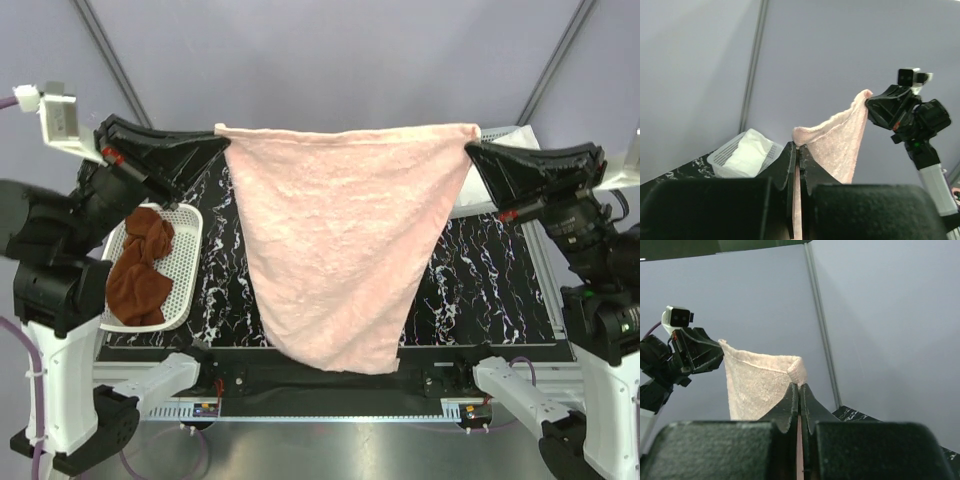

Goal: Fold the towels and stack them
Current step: Flatten out the crumpled towel

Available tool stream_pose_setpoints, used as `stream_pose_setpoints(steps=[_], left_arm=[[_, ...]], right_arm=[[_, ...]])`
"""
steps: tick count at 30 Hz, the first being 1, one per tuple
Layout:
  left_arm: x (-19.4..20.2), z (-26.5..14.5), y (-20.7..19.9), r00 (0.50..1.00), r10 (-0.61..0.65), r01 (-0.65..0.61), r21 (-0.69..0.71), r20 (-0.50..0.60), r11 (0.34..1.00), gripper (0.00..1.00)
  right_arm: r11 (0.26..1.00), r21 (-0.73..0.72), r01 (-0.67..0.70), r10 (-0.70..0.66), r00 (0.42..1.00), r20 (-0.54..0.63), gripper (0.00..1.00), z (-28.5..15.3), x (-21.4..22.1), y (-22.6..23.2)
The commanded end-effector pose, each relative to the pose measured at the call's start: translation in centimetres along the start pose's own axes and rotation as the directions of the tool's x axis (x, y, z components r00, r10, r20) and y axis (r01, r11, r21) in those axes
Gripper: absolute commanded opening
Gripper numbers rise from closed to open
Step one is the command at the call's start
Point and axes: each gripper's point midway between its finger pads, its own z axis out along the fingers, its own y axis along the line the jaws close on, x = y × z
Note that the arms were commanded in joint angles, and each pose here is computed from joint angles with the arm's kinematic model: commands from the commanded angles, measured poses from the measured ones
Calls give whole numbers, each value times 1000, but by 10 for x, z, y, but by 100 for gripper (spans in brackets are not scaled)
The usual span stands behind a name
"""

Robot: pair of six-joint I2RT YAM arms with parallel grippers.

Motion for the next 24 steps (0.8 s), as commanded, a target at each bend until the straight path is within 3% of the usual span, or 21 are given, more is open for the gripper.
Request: stream_pose_setpoints(steps=[1,4,8,10,11,13,14,16,17,19,20,24], left_arm=[[11,19,44,999,8,-14,-128,-50,992,0],[27,43,98,993,27,-56,-252,-115,966,0],[36,70,209,989,22,-85,-449,-144,889,0],[41,81,242,991,-6,-55,-459,-131,887,0],[40,91,257,994,-1,-47,-442,-109,896,0],[61,103,306,992,-17,-43,-464,-125,885,0],[58,111,315,994,18,-66,-447,-111,892,0],[82,119,359,991,-1,-62,-463,-134,884,0],[78,125,365,993,21,-72,-447,-119,892,0],[99,130,404,992,-1,-56,-454,-124,889,0],[109,130,414,991,-18,-44,-444,-135,895,0],[148,127,457,983,-54,-29,-443,-174,896,0]], right_arm=[[992,111,55,-57,998,14,0,31,-2,-39],[985,159,69,-60,996,-58,0,63,29,-80],[953,250,170,-128,976,-177,0,114,79,-158],[946,261,194,-140,968,-210,0,131,96,-183],[939,282,196,-121,958,-261,0,143,127,-214],[936,281,213,-139,956,-259,0,158,132,-241],[934,295,202,-107,946,-307,0,165,165,-272],[935,283,212,-124,946,-298,0,177,164,-297],[935,295,197,-89,935,-342,0,180,198,-326],[944,273,185,-87,938,-335,0,187,198,-344],[947,273,166,-57,929,-366,0,186,225,-366],[960,231,161,-55,911,-409,0,182,266,-391]])
